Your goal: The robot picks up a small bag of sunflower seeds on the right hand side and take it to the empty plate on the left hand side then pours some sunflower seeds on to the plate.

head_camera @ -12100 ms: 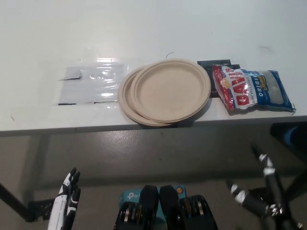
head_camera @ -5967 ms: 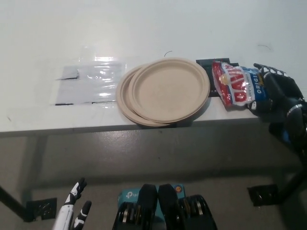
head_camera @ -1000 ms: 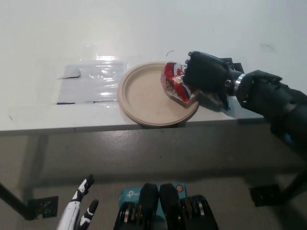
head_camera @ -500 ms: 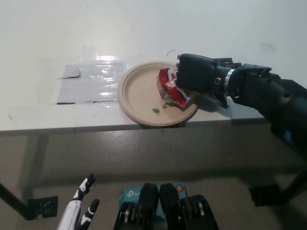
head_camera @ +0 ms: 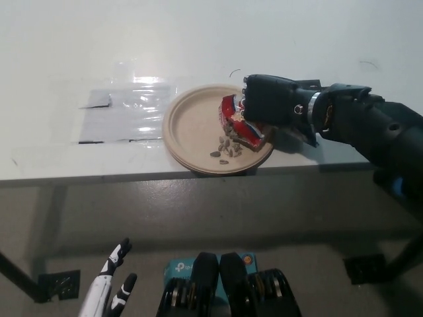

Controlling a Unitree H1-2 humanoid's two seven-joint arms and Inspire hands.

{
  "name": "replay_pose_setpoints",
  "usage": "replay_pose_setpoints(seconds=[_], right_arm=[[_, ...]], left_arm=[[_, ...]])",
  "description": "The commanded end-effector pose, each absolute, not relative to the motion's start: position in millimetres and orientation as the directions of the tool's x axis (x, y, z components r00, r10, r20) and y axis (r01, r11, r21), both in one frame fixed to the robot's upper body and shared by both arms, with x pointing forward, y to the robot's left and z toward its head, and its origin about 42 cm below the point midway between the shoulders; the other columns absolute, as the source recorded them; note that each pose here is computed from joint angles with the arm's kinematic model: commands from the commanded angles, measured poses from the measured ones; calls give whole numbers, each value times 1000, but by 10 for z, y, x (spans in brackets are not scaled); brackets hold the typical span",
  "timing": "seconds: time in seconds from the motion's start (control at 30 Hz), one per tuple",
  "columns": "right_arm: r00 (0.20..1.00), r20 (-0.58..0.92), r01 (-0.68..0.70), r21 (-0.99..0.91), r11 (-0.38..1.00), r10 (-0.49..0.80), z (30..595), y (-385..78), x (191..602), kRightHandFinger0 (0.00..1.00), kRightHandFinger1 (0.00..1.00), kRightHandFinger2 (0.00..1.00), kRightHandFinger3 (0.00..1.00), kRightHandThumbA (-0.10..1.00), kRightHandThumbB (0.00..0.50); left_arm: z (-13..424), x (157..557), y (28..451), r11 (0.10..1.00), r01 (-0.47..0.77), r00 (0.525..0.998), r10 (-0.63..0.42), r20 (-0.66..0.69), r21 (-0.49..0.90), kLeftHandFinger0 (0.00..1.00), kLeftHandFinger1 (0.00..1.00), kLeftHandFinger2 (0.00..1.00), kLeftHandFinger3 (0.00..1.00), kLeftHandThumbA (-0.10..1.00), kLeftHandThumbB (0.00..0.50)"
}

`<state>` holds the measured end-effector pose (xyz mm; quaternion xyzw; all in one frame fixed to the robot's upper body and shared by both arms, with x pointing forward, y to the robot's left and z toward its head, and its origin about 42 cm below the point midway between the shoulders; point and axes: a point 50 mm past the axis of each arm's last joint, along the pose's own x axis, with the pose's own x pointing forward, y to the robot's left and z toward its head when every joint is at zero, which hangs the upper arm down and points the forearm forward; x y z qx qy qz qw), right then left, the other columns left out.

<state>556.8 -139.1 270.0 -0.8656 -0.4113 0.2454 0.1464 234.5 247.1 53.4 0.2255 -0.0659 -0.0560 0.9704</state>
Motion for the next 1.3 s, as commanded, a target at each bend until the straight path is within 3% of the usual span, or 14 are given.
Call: replay_pose_setpoints(seconds=[0.0, 0.07, 0.2, 0.27, 0.33, 0.37, 0.47, 0.5, 0.6, 0.7, 0.87, 1.13, 1.2, 1.27], right_arm=[[581, -271, 679, -360, -640, 768, 3197, -1468, 5704, 0, 0, 310, 3, 53, 404], [593, -273, 654, -385, -651, 757, 3232, -1474, 5710, 0, 0, 312, 16, 109, 465], [589, -258, 664, -385, -641, 765, 3273, -1503, 5716, 0, 0, 276, 22, 86, 431], [589, -235, 682, -369, -631, 773, 3324, -1524, 5725, 0, 0, 251, 90, -11, 410], [597, -227, 683, -358, -636, 769, 3443, -1568, 5751, 0, 0, 214, 166, -100, 438], [598, -231, 686, -348, -639, 767, 3467, -1579, 5756, 0, 0, 182, 174, -100, 441], [577, -224, 699, -363, -616, 786, 3489, -1610, 5753, 0, 0, 55, 181, 77, 473], [580, -218, 698, -364, -617, 784, 3496, -1611, 5748, 0, 0, 48, 205, 43, 456], [585, -224, 689, -370, -623, 780, 3508, -1625, 5749, 0, 0, 67, 146, -41, 412], [593, -197, 681, -394, -617, 781, 3482, -1632, 5752, 0, 0, 56, 179, -85, 423], [596, -102, 697, -426, -577, 796, 3461, -1656, 5755, 0, 0, 1, 136, 54, 444], [636, -58, 654, -489, -578, 769, 3362, -1662, 5759, 0, 0, 28, 212, -87, 387], [624, -73, 659, -486, -574, 778, 3335, -1619, 5752, 0, 0, 3, 121, -100, 354], [581, -110, 687, -464, -559, 806, 3195, -1497, 5710, 0, 0, 13, 43, -23, 364]], left_arm=[[665, 2377, 2508, 885, 74, 970, -171, 174, 459, 1000, 1000, 1000, 1000, 1000, 84], [655, 2382, 2506, 887, 72, 970, -168, 175, 455, 1000, 1000, 1000, 1000, 1000, 90], [667, 2372, 2496, 892, 74, 970, -168, 175, 445, 998, 1000, 1000, 1000, 1000, 89], [660, 2375, 2498, 892, 74, 970, -169, 177, 446, 988, 1000, 1000, 1000, 1000, 91], [651, 2374, 2499, 893, 76, 971, -167, 171, 443, 992, 1000, 1000, 1000, 1000, 95], [650, 2373, 2498, 894, 76, 971, -167, 170, 442, 993, 1000, 1000, 1000, 1000, 96], [652, 2371, 2501, 890, 76, 971, -169, 170, 450, 980, 1000, 1000, 1000, 1000, 103], [649, 2370, 2505, 889, 76, 971, -170, 170, 452, 974, 1000, 1000, 1000, 1000, 107], [639, 2384, 2466, 895, 75, 971, -166, 171, 439, 973, 1000, 1000, 1000, 1000, 105], [637, 2382, 2465, 895, 72, 972, -162, 171, 440, 983, 1000, 1000, 1000, 1000, 112], [636, 2376, 2468, 894, 69, 970, -164, 179, 443, 985, 1000, 1000, 1000, 1000, 105], [663, 2396, 2493, 888, 74, 967, -176, 186, 455, 949, 1000, 1000, 1000, 1000, 102], [654, 2393, 2507, 887, 72, 968, -173, 184, 456, 952, 1000, 1000, 1000, 1000, 96], [648, 2392, 2504, 884, 74, 968, -174, 179, 461, 968, 1000, 1000, 1000, 1000, 96]])
